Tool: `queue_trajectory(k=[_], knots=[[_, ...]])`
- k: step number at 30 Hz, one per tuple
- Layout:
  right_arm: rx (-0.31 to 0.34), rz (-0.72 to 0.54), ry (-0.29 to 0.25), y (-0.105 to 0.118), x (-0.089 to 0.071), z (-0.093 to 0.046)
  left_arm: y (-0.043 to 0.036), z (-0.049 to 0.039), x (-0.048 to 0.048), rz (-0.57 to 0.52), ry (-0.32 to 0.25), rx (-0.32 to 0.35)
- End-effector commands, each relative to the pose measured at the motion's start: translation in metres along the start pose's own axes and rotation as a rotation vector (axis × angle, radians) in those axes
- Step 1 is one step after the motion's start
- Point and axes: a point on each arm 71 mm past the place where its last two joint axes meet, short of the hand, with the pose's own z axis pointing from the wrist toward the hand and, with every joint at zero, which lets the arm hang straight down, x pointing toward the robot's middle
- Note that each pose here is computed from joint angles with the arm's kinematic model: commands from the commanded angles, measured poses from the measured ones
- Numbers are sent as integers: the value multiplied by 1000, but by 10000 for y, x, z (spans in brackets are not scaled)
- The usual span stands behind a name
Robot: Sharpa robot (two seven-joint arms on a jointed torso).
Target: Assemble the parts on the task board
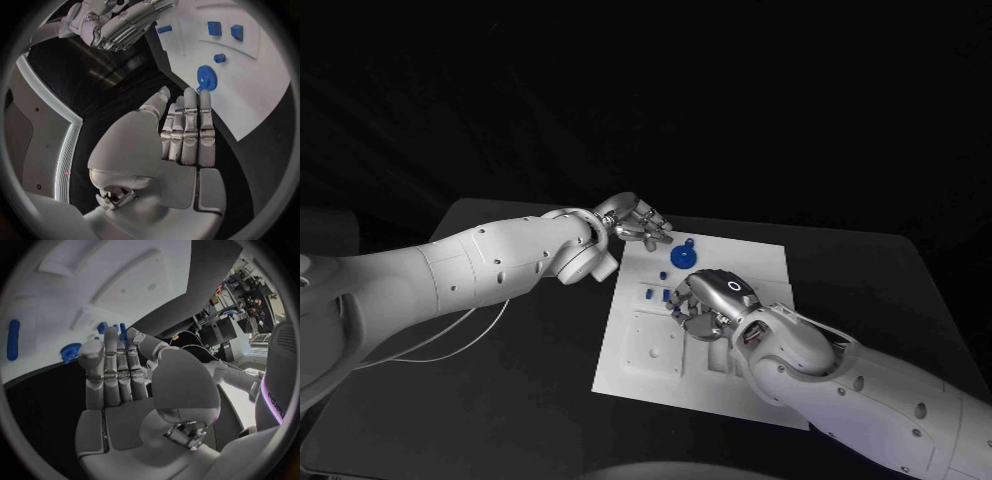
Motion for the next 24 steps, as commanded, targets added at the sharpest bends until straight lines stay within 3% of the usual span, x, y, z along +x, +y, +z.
queue_trajectory(k=[1,15,24], knots=[[-35,-32,12,37,62,-19,-32,8,48,1,58,24],[-36,-59,-95,57,201,-129,-26,9,38,3,64,35],[-47,-103,-114,17,276,-221,-20,3,27,8,67,42]])
